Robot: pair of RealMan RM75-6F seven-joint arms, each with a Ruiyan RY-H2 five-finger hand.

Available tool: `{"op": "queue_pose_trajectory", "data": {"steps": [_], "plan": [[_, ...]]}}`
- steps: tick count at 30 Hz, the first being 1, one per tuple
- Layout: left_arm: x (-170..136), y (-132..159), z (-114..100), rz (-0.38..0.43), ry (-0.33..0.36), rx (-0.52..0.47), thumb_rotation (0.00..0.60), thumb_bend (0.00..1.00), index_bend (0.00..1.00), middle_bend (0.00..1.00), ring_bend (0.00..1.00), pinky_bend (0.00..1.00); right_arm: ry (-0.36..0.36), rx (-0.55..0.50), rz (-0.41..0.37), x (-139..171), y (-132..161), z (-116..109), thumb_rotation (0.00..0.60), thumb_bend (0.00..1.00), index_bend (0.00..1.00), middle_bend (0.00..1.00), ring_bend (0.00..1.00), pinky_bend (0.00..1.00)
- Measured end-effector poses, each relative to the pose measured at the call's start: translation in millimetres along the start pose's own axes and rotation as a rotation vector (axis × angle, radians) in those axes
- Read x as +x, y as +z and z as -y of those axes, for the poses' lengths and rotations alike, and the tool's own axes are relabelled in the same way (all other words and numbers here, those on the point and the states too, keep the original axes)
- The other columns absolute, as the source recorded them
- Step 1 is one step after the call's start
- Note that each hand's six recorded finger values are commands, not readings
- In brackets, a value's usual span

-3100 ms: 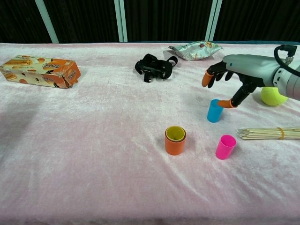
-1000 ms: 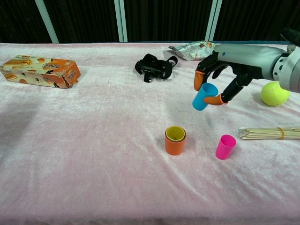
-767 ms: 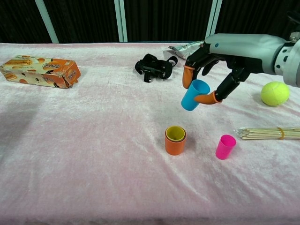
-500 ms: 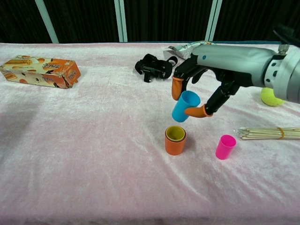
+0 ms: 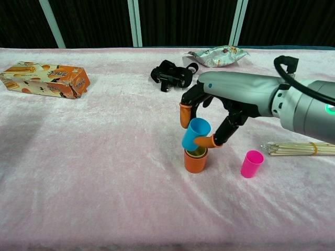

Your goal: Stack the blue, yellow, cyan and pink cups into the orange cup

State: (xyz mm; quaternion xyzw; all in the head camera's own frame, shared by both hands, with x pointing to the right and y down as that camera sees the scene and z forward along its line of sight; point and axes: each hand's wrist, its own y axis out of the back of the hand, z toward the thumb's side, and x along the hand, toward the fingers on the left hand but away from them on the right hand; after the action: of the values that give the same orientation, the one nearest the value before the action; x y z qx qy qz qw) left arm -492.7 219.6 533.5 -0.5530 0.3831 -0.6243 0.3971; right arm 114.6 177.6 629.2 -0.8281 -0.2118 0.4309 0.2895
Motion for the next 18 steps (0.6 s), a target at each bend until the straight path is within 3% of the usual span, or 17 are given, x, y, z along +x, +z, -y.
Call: {"op": "queue_pose_trajectory", "data": {"steps": [14,18], "plan": [[0,-1,0,-0.004,0.000,0.003,0.600,0.69,0.09,0.02,0.00,0.03,0.040,-0.014,0.032,-3,-15,14,0.600,0.28,0.56,0.45,0.23,0.20],[0,-1,0,-0.004,-0.001,0.003,0.600,0.69,0.09,0.02,0.00,0.03,0.043,-0.010,0.034,-5,-17,16,0.600,0.28,0.41,0.32,0.19,0.20]]}}
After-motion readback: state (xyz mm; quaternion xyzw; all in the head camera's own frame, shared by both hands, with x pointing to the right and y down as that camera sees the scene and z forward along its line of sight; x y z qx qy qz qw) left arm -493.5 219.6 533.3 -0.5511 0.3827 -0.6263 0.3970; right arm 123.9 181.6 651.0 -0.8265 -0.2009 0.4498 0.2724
